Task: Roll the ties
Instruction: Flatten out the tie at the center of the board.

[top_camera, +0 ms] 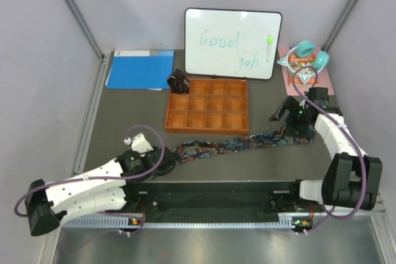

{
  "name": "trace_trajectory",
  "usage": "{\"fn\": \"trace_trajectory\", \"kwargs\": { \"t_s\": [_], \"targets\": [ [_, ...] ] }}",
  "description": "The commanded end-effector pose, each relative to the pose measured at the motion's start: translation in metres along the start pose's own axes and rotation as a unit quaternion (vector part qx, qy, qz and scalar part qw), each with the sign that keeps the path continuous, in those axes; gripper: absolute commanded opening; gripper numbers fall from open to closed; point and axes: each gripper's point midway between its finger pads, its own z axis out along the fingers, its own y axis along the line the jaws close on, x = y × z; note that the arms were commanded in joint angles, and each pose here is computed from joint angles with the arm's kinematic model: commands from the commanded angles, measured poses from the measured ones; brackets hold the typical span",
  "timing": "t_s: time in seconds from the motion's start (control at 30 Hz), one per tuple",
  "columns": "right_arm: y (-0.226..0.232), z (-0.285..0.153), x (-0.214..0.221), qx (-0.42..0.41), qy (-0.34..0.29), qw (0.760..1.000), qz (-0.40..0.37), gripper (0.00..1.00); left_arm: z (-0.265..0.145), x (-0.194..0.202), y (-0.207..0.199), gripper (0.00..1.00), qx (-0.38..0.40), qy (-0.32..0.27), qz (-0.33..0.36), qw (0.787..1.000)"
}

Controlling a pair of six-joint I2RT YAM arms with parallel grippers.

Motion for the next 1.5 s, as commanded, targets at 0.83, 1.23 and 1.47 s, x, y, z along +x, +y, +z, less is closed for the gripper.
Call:
{"fn": "trace_trajectory", "kwargs": {
  "t_s": [0.83,1.23,1.47],
  "targets": [
    [-0.007,0.017,0.004,-0.002,0.012,1.000,-0.022,0.94,0.046,-0.004,0.002,0.40,-0.006,-0.079,-0.004,0.997],
    [-0.037,0.031,0.015,0.059,0.031,0.998,-0.010,0.94,-0.018,-0.075,-0.028,0.00,0.069,-0.156,-0.043,0.984],
    [-0.049,0.046,0.017,0.085,0.046,0.995,0.016,0.93,-0.061,-0.110,-0.040,0.00,0.133,-0.169,-0.085,0.973]
  ]
}}
